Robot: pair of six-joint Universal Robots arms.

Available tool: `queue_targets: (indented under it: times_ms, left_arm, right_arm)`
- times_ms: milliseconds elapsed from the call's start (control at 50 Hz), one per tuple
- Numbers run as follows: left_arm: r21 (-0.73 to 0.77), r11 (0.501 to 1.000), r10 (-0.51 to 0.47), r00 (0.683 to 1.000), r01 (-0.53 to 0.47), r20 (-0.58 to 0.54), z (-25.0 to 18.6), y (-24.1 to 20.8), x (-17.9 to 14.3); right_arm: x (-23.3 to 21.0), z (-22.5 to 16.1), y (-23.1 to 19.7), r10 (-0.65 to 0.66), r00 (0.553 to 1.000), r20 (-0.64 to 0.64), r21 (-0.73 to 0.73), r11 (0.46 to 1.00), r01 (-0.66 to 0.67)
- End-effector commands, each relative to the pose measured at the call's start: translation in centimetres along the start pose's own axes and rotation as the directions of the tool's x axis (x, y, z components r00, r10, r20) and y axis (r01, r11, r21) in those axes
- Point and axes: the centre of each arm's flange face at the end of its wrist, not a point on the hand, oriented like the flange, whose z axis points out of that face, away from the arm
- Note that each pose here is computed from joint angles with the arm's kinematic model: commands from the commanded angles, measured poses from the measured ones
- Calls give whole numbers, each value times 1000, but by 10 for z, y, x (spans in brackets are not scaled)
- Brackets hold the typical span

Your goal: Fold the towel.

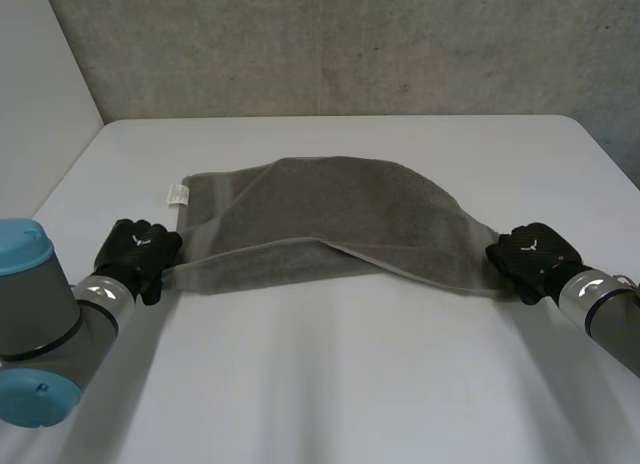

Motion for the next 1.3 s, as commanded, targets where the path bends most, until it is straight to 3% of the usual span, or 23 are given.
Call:
queue_targets:
  times_ms: [20, 200, 280, 600, 1300]
  left_arm:
    - [4, 1000, -5, 1000, 5, 9, -1, -2, -2]
    - [18, 1000, -10, 1000, 10, 15, -4, -8, -6]
    - [21, 1000, -12, 1000, 12, 19, -6, -9, -8]
    - [16, 1000, -14, 1000, 14, 16, -4, -7, -8]
    - [18, 1000, -14, 1000, 14, 13, -3, -6, -7]
  right_arm:
    - [14, 8, 3, -20, 998, -67, -35, 999, 18]
    - [19, 3, -5, -9, 997, -82, -17, 1000, 8]
    - [25, -1, -13, 85, 992, -90, 21, 996, -83]
    - [-1, -12, -15, 179, 976, 122, 17, 983, -182]
    - [-2, 9, -1, 80, 992, 103, 34, 996, -84]
